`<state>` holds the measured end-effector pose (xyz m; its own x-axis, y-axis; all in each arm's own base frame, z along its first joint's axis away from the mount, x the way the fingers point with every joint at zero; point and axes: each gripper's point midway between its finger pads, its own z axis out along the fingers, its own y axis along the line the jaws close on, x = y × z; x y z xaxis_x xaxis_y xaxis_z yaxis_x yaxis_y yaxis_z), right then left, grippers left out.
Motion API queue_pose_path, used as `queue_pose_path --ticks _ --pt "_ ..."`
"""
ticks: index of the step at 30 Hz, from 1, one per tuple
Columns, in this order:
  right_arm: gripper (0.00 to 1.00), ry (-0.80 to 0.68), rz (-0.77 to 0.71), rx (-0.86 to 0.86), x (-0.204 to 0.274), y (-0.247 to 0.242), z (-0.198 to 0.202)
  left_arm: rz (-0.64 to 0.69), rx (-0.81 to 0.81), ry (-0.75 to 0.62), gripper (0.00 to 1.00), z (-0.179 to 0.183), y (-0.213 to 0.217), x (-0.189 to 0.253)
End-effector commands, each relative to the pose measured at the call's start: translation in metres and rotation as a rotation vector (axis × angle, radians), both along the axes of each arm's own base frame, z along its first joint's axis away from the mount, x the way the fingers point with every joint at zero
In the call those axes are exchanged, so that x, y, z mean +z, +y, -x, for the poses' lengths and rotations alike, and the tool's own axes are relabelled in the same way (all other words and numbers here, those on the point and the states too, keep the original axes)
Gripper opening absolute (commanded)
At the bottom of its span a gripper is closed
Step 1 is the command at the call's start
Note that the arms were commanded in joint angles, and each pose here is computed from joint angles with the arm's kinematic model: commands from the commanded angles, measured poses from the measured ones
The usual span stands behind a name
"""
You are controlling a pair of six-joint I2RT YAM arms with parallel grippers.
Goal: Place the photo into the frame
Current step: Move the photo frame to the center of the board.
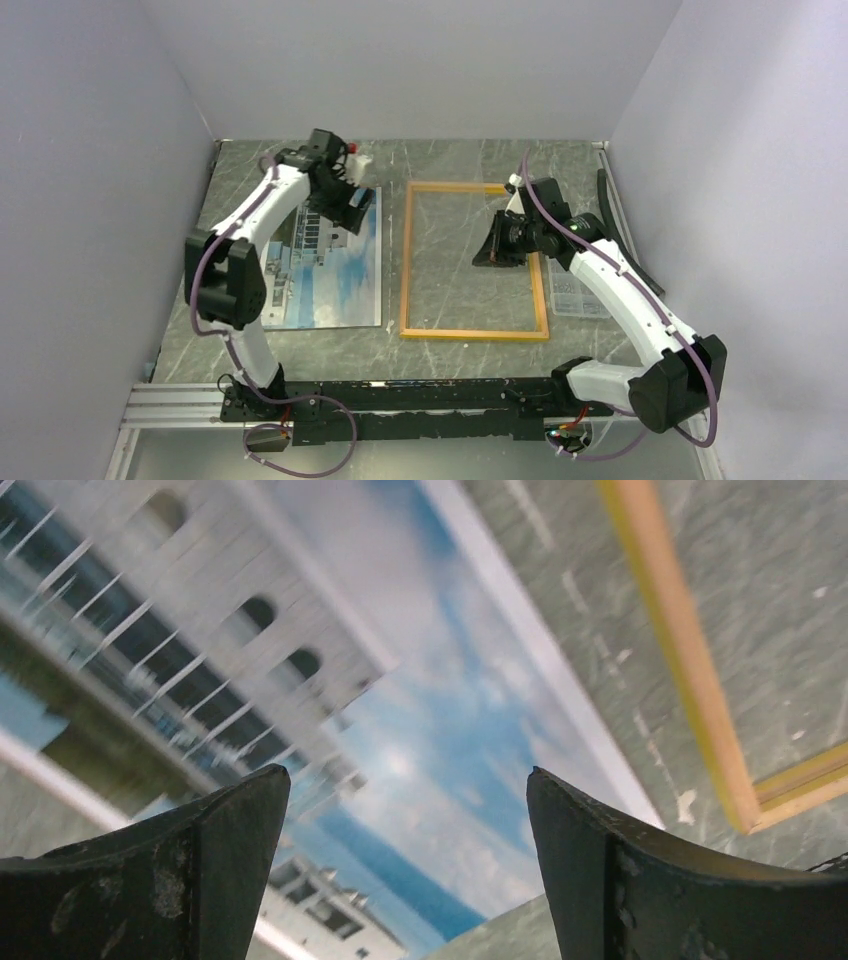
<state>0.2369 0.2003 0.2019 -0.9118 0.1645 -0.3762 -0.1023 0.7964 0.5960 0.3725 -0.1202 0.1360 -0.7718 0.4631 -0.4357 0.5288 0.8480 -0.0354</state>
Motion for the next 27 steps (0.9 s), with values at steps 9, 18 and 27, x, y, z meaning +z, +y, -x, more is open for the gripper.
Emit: queue_pose_path --ticks 9,18,27 --pt "0.0 0.032 0.205 -0.14 -0.017 -0.058 0.017 0.15 -0.105 0.04 0.95 -0.019 -0.13 -0.028" --pt "0.0 0.041 0.365 -0.341 -0.034 -0.109 0.016 0.118 -0.11 0.075 0.95 -0.019 -0.14 -0.056" --pt "0.0 0.076 0.312 -0.316 -0.053 -0.102 0.019 0.079 -0.143 0.111 0.9 -0.009 -0.149 -0.087"
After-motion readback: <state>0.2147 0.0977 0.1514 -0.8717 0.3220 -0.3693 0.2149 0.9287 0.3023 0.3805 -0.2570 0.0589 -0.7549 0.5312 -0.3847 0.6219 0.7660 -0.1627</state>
